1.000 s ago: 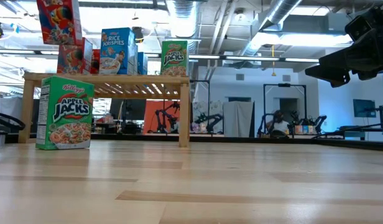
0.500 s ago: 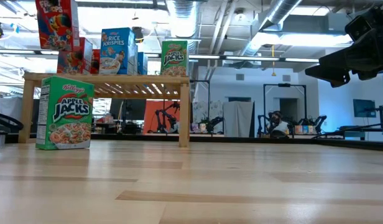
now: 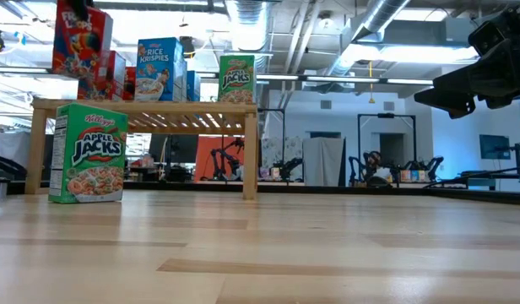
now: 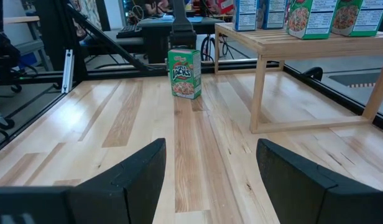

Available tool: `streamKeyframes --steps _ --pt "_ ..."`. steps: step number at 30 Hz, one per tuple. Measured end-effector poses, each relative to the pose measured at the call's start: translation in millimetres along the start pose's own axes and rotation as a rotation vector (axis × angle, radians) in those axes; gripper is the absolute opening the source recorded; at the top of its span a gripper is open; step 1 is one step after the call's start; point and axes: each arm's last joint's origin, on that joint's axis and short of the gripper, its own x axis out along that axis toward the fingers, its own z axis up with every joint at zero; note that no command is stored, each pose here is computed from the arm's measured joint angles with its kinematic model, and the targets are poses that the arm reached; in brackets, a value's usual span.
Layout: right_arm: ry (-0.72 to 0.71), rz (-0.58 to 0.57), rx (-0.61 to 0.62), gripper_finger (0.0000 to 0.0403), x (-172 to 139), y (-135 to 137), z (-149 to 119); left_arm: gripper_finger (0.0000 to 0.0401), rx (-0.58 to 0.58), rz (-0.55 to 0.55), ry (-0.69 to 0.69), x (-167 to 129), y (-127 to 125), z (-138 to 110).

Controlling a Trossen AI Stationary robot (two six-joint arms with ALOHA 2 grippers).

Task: Stack cereal on shelf
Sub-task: Put the red cereal box on the shelf aligned with the red cereal boxes

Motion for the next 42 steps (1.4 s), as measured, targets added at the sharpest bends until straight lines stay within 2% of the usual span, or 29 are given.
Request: streamKeyframes --steps 8,13,23,29,42 --pt "0.000 0.000 0.000 0.0276 0 0 0 0.0171 -0.074 -0.052 0.068 10 7 3" --pt "0.000 0.000 0.000 0.0276 0 0 0 0.0171 -0.141 -0.021 0.107 14 14 1" --pt "0.000 0.000 0.000 0.0276 0 0 0 0.0171 -0.141 -0.057 0.177 34 23 12" --pt "0.000 0.000 0.000 0.0276 0 0 0 0.0172 -0.179 -0.063 0.202 40 30 12" --pt "0.000 0.000 0.000 0.0276 0 0 0 0.0232 -0.221 -0.022 0.202 43 42 9"
